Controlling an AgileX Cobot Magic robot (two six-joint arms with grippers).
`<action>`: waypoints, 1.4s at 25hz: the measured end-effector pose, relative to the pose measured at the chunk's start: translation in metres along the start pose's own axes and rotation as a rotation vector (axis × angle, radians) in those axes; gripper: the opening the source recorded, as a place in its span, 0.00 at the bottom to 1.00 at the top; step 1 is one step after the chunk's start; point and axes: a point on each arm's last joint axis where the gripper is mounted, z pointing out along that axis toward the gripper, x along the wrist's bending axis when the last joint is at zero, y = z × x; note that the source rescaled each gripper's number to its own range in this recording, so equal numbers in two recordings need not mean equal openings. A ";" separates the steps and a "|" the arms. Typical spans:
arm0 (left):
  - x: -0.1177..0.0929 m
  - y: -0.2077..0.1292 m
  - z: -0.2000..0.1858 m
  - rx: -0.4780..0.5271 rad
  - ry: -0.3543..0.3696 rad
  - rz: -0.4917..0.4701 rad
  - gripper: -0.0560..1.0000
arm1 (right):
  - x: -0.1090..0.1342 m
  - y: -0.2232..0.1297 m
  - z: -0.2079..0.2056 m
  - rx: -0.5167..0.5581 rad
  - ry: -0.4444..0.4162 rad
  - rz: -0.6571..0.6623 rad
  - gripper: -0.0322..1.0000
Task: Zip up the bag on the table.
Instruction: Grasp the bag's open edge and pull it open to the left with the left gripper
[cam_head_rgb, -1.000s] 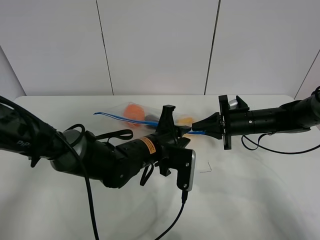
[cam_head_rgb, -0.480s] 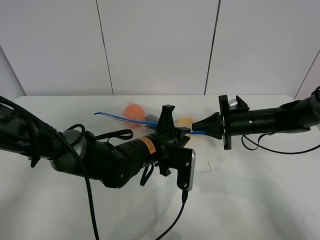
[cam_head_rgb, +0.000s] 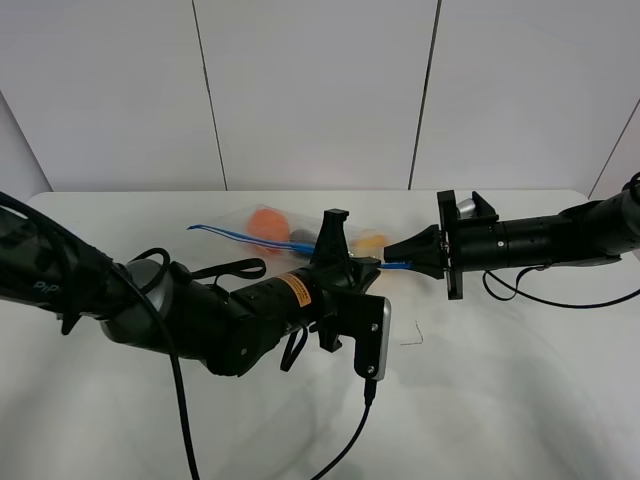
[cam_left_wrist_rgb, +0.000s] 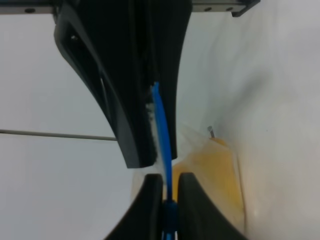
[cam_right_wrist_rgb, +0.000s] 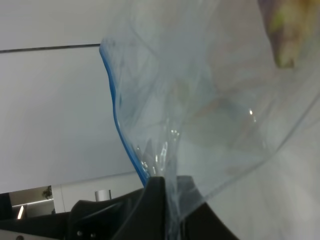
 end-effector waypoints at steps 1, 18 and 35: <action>0.000 0.000 0.000 0.000 0.000 0.000 0.05 | 0.000 0.000 0.000 0.000 0.000 0.000 0.03; 0.023 -0.038 -0.004 0.151 0.069 -0.041 0.05 | 0.002 0.002 0.000 -0.027 0.013 0.010 0.03; -0.003 -0.071 -0.049 0.317 0.028 0.030 0.05 | 0.001 0.000 0.000 0.002 -0.002 -0.003 0.03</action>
